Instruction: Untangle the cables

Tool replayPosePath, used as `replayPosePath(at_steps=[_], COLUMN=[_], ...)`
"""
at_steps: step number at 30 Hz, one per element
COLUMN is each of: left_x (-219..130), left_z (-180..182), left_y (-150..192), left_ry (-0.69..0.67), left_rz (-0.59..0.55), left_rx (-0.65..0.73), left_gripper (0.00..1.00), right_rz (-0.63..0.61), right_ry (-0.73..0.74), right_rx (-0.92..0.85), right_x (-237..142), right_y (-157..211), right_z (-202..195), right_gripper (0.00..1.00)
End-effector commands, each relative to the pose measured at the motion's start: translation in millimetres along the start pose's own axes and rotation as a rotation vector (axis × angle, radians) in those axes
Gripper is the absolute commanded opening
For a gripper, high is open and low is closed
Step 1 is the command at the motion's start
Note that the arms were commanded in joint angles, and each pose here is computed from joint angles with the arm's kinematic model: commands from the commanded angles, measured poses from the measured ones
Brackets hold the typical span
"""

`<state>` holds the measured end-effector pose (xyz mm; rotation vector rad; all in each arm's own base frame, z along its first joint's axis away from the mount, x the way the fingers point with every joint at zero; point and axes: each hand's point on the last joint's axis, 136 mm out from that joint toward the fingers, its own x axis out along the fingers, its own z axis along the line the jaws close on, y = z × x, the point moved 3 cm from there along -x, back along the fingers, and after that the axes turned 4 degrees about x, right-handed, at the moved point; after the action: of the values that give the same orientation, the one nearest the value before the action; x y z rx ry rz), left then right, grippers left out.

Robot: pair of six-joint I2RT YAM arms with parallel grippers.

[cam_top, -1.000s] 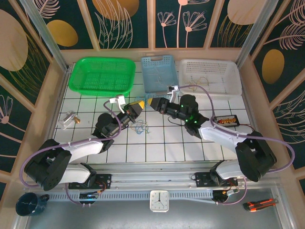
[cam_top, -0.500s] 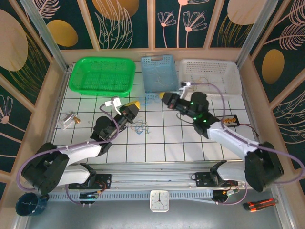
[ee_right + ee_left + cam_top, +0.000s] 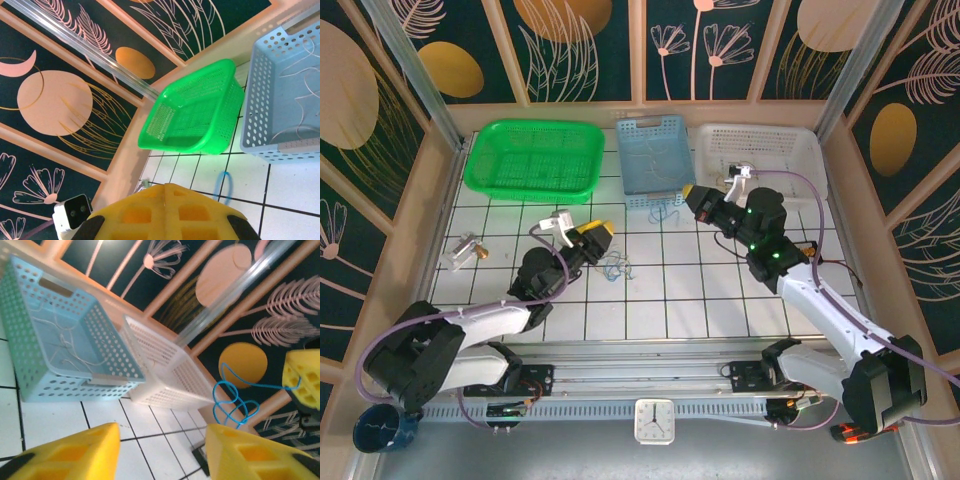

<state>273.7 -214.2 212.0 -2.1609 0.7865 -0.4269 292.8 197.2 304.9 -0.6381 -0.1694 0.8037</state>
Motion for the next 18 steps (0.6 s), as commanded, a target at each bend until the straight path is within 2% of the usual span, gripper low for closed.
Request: replayPosePath(at_steps=[1,7,18], left_x=[9.2,20.8,31.5], left_z=[-17.8,-29.8,-36.7], left_y=[3.6,13.2,32.8], left_ry=[0.105,0.193,0.310], left_rz=[0.075,0.158,0.228], left_rx=[0.056,0.077,0.063], left_gripper=[0.56,0.65,0.68], right_rz=[0.005,0.024,-0.052], right_ry=[-0.049,-0.080,-0.147], right_rx=[-0.031,-0.014,0.053], right_x=[-1.8,-5.0,-8.3], right_y=[-8.5,-5.6,0.7], right_z=[18.8,26.8,59.8], right_gripper=[0.00,0.00,0.00])
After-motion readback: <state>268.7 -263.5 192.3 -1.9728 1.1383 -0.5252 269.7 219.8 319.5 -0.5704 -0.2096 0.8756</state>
